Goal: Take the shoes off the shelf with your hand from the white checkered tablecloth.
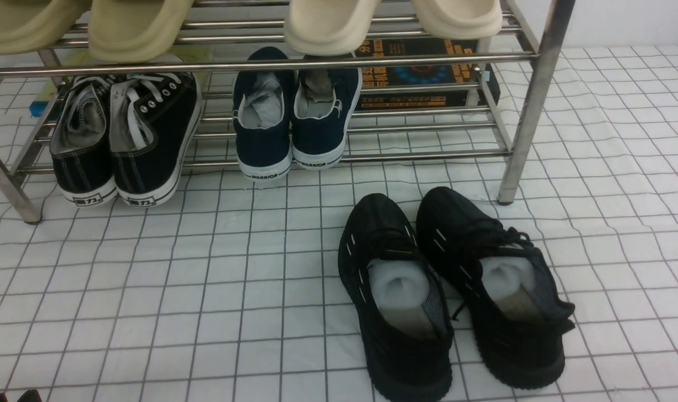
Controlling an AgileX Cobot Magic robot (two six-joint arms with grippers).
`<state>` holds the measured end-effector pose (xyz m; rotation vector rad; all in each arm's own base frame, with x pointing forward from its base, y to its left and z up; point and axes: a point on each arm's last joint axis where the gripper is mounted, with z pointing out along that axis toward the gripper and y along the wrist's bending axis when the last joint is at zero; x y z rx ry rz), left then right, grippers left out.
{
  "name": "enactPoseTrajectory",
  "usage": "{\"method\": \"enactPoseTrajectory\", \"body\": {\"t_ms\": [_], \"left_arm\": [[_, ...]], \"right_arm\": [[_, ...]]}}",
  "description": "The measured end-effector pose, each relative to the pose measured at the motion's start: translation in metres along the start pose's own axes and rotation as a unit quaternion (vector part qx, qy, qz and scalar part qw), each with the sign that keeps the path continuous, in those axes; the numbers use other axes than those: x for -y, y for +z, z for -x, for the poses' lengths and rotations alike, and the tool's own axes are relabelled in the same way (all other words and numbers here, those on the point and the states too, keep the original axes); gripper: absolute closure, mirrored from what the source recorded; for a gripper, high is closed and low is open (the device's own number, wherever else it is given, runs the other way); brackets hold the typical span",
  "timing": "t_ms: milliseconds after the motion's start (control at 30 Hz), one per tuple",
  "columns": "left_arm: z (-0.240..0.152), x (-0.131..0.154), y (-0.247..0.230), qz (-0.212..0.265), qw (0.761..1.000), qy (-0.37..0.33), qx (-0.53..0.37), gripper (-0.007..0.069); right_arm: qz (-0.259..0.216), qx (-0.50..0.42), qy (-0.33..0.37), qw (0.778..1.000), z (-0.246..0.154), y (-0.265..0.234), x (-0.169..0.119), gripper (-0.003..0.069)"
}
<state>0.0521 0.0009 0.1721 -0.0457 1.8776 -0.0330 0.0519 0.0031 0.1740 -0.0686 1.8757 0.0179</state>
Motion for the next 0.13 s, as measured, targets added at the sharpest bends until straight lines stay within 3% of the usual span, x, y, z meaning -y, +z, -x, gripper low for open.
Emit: {"method": "enactPoseTrajectory", "body": {"t_ms": [133], "left_arm": [[0.0000,0.0000,0.0000,0.000,1.000,0.000,0.000,0.0386]], "right_arm": [[0.000,0.000,0.000,1.000,0.0000,0.0000,0.0000,0.0566]]}}
